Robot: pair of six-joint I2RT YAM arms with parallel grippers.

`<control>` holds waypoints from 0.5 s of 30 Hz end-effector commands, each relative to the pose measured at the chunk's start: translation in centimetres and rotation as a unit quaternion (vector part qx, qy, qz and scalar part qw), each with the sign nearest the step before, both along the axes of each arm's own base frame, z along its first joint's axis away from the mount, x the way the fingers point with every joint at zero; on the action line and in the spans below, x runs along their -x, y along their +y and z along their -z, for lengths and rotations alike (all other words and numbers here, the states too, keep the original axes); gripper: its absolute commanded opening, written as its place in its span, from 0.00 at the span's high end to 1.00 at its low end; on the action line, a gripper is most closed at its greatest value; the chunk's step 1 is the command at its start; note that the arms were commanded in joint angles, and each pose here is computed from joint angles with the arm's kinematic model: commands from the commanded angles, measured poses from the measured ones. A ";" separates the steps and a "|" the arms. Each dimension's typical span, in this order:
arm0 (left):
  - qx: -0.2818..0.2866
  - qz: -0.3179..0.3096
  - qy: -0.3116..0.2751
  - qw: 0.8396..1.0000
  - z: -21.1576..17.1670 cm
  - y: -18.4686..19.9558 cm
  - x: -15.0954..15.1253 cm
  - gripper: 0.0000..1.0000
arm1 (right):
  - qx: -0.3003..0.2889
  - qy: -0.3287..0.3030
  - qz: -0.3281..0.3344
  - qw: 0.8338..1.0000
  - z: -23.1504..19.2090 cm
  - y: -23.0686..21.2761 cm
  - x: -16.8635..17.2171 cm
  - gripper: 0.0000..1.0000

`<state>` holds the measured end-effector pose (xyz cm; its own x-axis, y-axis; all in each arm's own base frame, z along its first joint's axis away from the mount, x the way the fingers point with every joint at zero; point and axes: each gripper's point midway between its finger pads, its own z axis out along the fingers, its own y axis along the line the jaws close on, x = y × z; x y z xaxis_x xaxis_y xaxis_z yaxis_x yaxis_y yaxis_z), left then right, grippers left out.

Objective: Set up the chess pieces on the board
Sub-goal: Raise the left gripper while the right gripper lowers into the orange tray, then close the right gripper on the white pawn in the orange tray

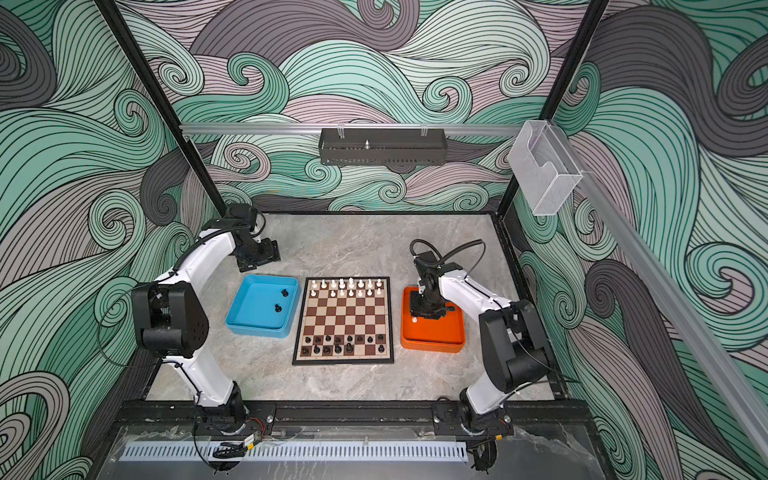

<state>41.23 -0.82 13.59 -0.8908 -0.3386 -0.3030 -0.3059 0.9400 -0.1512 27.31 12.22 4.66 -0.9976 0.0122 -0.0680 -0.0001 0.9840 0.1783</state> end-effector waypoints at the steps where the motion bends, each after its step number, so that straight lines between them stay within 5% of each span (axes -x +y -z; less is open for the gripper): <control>1: 0.010 0.001 0.003 1.000 0.3 0.1 0.1 0.18 | 0.017 -0.007 0.005 1.000 -0.1 -0.2 -0.9 0.62; 15: 0.012 0.001 0.007 1.000 0.6 0.2 0.1 0.18 | 0.015 0.007 -0.002 1.000 1.0 0.5 -1.4 0.68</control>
